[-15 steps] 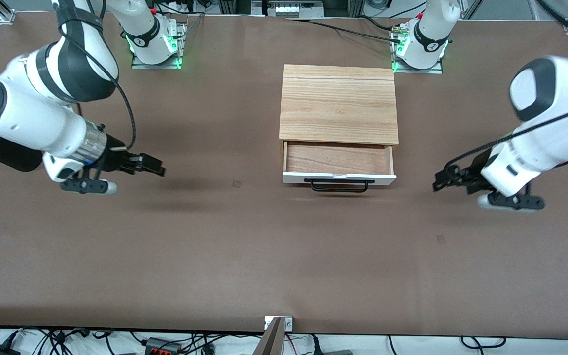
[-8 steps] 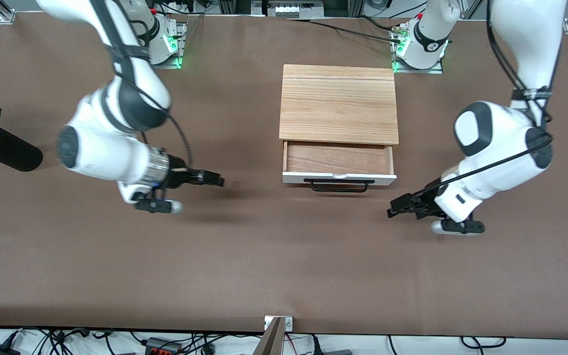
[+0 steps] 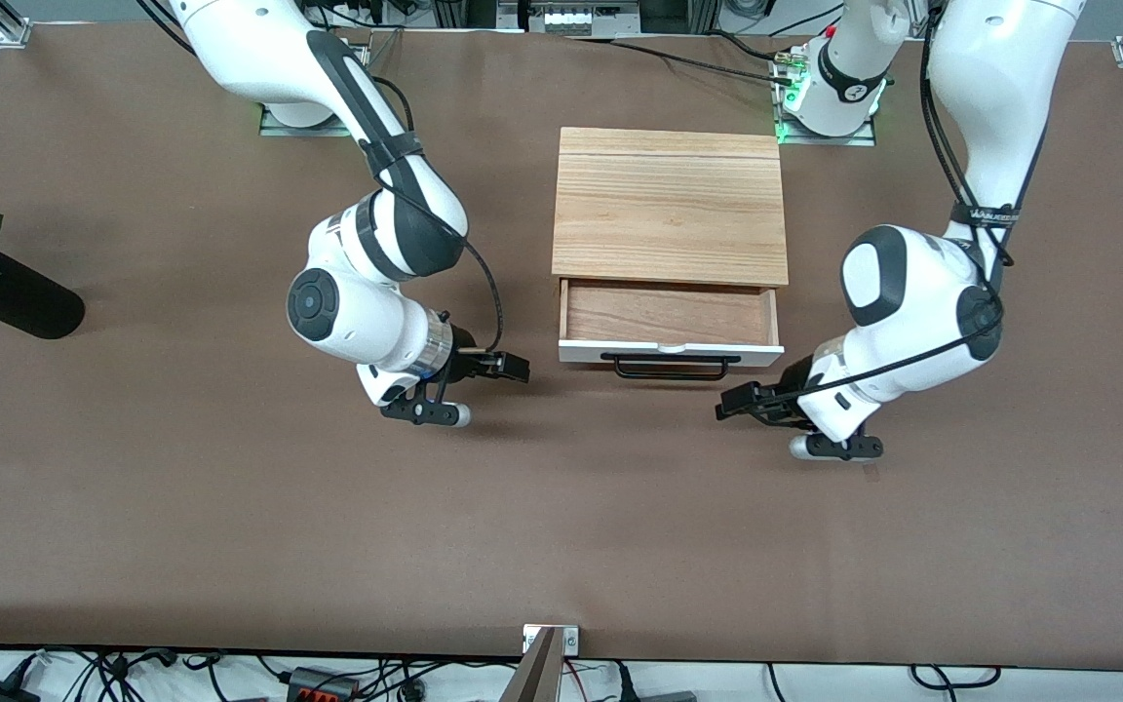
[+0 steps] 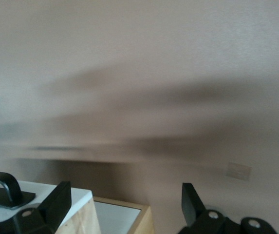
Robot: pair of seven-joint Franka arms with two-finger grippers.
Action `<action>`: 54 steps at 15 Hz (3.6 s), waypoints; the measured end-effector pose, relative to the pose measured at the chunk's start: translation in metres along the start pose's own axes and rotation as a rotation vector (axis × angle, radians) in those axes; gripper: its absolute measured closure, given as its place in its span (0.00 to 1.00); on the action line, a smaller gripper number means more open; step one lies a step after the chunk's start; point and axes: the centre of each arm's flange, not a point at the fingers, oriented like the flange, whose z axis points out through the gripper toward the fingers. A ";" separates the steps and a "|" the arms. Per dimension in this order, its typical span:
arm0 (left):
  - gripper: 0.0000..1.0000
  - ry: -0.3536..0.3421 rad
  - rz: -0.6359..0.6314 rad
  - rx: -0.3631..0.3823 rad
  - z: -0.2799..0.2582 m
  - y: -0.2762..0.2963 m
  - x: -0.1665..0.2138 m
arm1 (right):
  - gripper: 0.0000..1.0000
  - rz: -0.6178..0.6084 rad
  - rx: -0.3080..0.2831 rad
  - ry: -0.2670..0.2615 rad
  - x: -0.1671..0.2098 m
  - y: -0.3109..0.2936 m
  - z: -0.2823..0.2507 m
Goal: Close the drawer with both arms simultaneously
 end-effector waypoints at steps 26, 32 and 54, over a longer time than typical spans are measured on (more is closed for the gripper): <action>0.00 -0.325 -0.048 -0.005 0.024 -0.007 -0.048 | 0.00 0.065 0.014 -0.282 -0.047 -0.038 0.054; 0.00 -0.450 -0.078 0.006 0.019 -0.002 -0.066 | 0.00 0.034 -0.025 -0.400 -0.075 -0.046 0.067; 0.00 -0.413 0.148 0.445 -0.140 0.016 -0.033 | 0.00 0.097 -0.101 -0.158 0.043 0.014 -0.087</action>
